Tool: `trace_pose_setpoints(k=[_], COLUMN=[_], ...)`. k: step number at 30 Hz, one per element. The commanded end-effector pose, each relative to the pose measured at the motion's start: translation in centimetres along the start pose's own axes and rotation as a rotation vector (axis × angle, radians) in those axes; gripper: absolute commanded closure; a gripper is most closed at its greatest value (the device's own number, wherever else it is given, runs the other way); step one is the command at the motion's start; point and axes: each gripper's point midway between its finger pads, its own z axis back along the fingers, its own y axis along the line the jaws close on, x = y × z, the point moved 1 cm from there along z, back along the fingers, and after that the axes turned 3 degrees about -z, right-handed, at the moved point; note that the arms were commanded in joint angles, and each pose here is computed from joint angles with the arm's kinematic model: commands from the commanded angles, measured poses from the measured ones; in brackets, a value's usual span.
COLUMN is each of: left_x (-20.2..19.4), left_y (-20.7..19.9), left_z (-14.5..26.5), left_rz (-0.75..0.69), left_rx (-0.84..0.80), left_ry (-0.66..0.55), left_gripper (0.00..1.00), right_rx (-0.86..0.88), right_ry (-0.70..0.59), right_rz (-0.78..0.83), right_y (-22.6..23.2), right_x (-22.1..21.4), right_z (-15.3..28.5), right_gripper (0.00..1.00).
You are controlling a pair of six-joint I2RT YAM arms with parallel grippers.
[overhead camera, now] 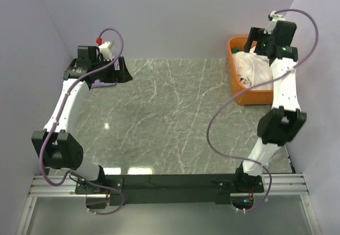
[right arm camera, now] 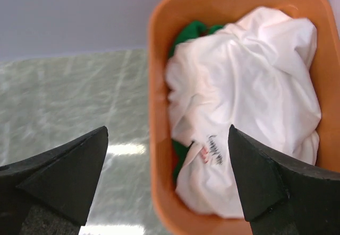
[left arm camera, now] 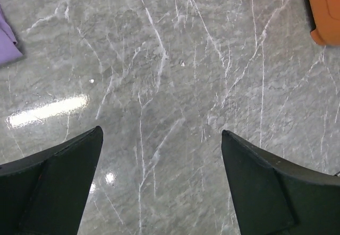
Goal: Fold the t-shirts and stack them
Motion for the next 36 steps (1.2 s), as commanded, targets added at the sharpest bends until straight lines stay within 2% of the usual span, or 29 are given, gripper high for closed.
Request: trace_pose_setpoints(k=[1,2,6,11,14,15,17,18,21,25,26,27,29,36], left_x=[0.6,0.7,0.1,-0.9,-1.2,-1.2,-1.2,-1.2,-1.2,-1.0,-1.1,-1.2,-1.2,-1.2], left_y=[-0.2,0.2,1.5,2.9,3.5,3.5,3.8,3.8,4.2,4.4,4.3,4.2,4.1,4.0], left_z=[0.2,0.1,-0.2,-0.4,-0.6,-0.6,-0.8,-0.9,-1.2,-1.2,-1.4,-1.4,-1.4,-1.6], left_rz=[0.033,0.038,0.053,0.065,0.061,0.056,0.054,0.051,0.060,0.068,0.069,0.077,0.078,0.089], left_rx=[-0.039,-0.037,-0.017,0.008,0.020,0.021,0.024,0.024,0.023,0.009,0.004,-0.003,-0.012,-0.024], left_ry=[0.007,0.007,0.028,0.066,0.079,0.080,0.084,0.085,0.094,0.086,0.087,0.087,0.083,0.079], left_gripper=[0.00,0.01,0.01,0.01,0.01,0.01,0.01,0.01,0.01,0.01,0.01,0.01,0.01,0.01], right_rx=[-0.124,-0.138,-0.199,-0.248,-0.278,-0.281,-0.294,-0.300,-0.304,-0.286,-0.284,-0.260,-0.260,-0.243], right_ry=[0.019,0.017,0.116,0.217,0.239,0.244,0.259,0.260,0.261,0.224,0.204,0.197,0.182,0.110], right_rz=[-0.036,-0.018,0.013,0.051,0.065,0.064,0.060,0.062,0.055,0.042,0.042,0.045,0.048,0.016], right_y=[-3.0,-3.6,-6.4,-8.6,-9.7,-9.9,-10.4,-10.6,-10.9,-10.4,-10.2,-9.7,-9.5,-8.6], right_x=[-0.8,-0.7,-4.9,-9.7,-10.9,-11.1,-11.8,-11.8,-11.7,-9.6,-8.6,-8.2,-7.4,-4.3], right_z=[-4.3,-5.0,-10.6,-14.2,-15.1,-15.2,-15.2,-15.0,-14.2,-12.4,-11.5,-11.3,-10.3,-7.3], right_gripper=[0.00,0.00,0.00,0.00,0.04,0.11,0.18,0.34,0.56,0.67,0.72,0.86,0.98,1.00])
